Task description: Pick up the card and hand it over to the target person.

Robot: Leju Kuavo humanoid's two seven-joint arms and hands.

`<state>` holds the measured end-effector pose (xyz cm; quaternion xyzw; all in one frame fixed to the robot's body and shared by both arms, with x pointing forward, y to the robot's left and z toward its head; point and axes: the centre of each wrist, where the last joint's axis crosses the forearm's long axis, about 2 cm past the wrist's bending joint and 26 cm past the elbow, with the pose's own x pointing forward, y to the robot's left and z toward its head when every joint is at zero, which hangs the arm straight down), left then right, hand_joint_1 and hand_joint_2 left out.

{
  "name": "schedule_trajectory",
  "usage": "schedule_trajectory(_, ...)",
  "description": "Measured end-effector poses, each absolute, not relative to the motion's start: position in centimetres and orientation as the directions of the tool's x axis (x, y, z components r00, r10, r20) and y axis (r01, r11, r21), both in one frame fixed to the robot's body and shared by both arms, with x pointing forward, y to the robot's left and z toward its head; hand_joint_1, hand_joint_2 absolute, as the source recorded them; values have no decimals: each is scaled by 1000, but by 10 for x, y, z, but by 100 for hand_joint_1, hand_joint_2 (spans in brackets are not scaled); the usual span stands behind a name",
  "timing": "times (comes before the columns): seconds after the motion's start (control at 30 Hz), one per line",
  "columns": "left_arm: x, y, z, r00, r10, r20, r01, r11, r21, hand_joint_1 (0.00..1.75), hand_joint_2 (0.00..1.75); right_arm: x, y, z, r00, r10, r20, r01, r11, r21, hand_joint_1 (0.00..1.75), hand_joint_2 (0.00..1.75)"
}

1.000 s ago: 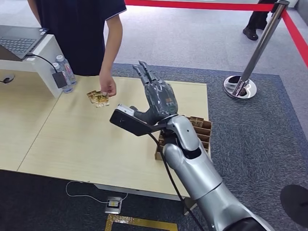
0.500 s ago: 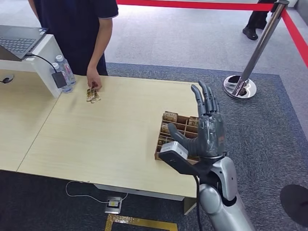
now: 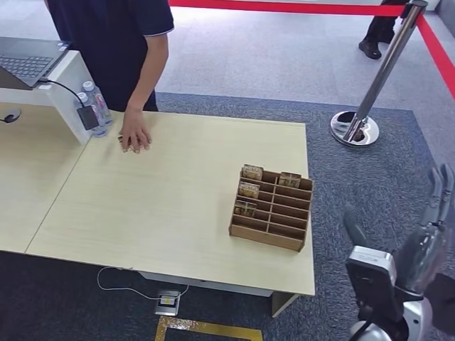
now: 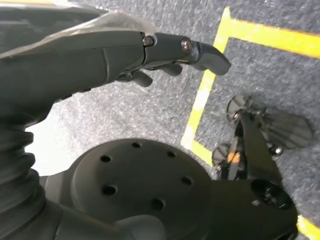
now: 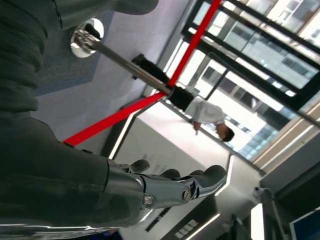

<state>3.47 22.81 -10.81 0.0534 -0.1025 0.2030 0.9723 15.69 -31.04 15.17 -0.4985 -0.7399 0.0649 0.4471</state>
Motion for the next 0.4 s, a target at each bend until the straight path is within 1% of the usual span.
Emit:
schedule_trajectory(0.13,31,230,-109,900,363,241,-387,920,61,0,175,137,-341,120,139,727,673,666,434,-606,0,175)
schedule_trajectory(0.23,31,234,-109,909,330,254,-356,932,63,0,175,121,-371,76,369,600,710,602,427,-674,0,175)
schedule_trajectory(0.37,33,239,-109,917,303,261,-330,941,69,0,175,106,-398,16,563,428,707,526,474,-706,0,175)
schedule_trajectory(0.4,34,239,-109,918,299,261,-327,943,69,0,175,104,-400,9,581,404,706,518,485,-704,0,175)
